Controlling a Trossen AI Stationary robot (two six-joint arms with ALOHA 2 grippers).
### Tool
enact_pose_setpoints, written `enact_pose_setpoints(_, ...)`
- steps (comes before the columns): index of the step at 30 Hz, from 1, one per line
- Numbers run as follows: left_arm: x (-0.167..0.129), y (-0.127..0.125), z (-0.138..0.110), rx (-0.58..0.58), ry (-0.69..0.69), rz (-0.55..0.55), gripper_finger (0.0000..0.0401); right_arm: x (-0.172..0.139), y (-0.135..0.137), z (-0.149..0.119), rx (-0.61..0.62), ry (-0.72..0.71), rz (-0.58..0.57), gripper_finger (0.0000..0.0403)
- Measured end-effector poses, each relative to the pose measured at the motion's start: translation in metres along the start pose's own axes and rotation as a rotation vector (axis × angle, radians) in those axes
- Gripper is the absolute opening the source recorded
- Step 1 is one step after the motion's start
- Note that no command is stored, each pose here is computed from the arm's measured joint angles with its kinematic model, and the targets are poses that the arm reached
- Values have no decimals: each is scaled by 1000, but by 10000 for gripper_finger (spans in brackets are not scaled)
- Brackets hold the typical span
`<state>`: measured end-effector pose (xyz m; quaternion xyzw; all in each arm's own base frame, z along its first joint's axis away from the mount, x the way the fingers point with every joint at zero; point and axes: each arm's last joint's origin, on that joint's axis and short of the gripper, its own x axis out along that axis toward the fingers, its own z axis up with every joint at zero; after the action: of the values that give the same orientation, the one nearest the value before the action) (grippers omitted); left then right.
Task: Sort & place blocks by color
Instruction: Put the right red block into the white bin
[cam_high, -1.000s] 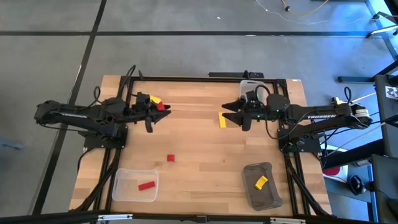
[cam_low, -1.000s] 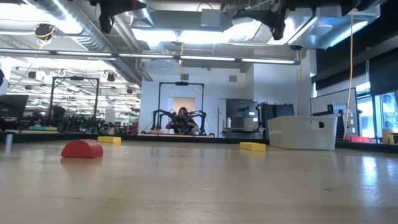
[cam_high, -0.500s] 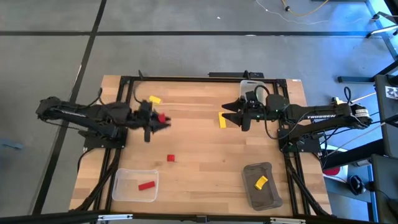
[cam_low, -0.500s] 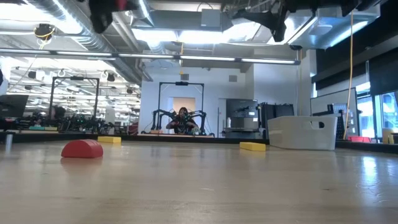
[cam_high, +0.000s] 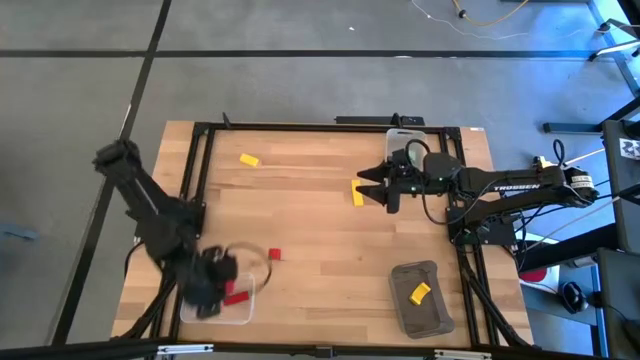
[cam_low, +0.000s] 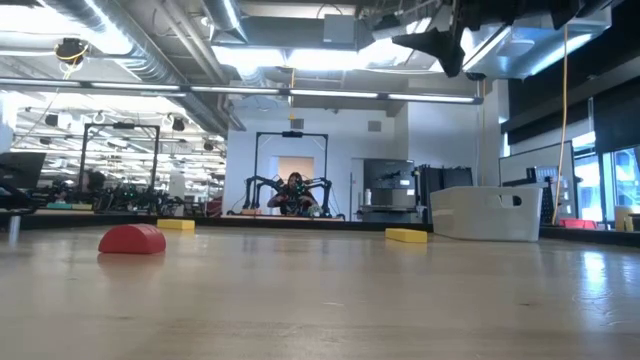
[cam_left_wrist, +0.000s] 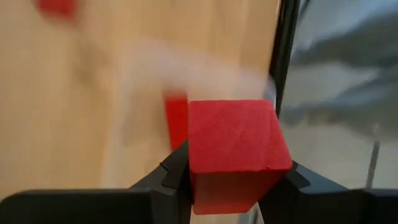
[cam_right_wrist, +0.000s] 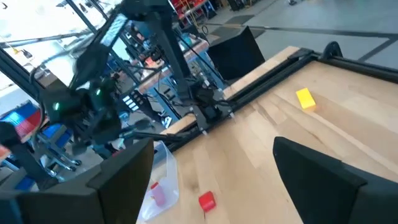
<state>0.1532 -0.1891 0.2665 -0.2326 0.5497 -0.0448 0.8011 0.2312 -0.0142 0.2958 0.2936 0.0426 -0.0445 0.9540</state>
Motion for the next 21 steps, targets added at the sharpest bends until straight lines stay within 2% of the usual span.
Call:
enact_pose_setpoints(4,30,-11,-33,-7,122,113,118,0,-1,-2,0,18,-12,330)
enact_pose_setpoints(7,48,-11,-42,5,152,205,118,0,-1,-2,0,17,-12,330)
enact_pose_setpoints(11,65,-9,-44,59,182,267,118,0,-1,-2,1,17,-12,330)
enact_pose_setpoints(16,74,-5,-40,48,200,308,119,0,-1,-2,4,17,-11,330)
enact_pose_setpoints(21,72,-3,-40,51,200,330,166,0,-1,-2,5,17,-11,330)
